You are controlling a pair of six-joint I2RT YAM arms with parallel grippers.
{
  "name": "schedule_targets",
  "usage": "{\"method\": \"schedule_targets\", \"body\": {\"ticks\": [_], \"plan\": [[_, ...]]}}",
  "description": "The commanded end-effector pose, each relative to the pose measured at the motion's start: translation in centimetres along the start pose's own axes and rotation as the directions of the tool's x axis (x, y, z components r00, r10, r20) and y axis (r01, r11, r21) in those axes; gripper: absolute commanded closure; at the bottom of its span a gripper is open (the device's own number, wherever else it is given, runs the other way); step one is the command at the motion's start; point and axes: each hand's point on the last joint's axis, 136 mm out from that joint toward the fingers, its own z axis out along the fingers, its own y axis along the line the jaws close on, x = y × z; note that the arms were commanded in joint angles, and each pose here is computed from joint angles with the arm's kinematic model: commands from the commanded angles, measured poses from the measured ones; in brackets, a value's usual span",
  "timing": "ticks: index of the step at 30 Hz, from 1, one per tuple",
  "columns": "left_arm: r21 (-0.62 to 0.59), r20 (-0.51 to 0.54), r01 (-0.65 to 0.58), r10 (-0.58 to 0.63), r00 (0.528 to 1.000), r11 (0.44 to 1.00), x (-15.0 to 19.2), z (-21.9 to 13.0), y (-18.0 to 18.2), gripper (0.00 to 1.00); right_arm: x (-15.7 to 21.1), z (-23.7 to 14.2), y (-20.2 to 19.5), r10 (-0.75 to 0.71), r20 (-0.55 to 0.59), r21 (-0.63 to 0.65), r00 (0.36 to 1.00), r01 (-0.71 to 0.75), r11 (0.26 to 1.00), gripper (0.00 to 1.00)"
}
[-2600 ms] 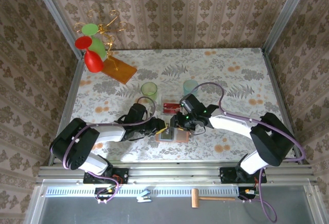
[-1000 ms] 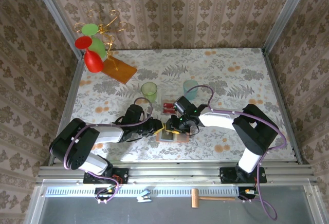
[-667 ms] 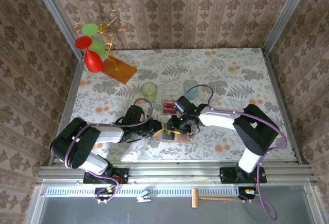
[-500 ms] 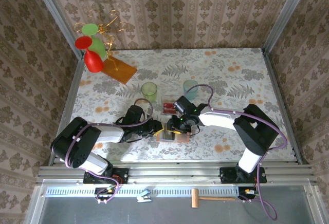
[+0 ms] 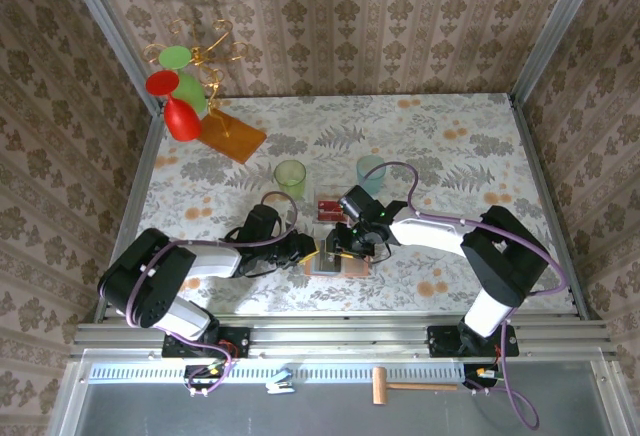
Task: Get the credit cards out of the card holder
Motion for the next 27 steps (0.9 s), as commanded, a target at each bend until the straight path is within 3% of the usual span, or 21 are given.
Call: {"method": "schedule_targets", "body": {"ticks": [1,8,27], "plan": [[0.029,-0.005,-0.047,0.047,0.999,0.998,-0.5,-0.3,-1.8,0.79,-0.3,-0.8,0.7,-0.004,0.026,-0.029,1.000,0.005,1.000,0.64],[0.044,-0.025,-0.054,0.056,0.998,0.998,-0.4,-0.1,-2.3,0.81,0.1,0.1,0.5,0.021,0.003,-0.047,1.000,-0.021,0.999,0.65],[-0.007,-0.090,-0.014,0.014,0.996,1.000,0.9,0.6,0.7,0.82,0.8,1.4,-1.3,0.029,-0.031,0.012,0.999,-0.029,1.000,0.65]]}}
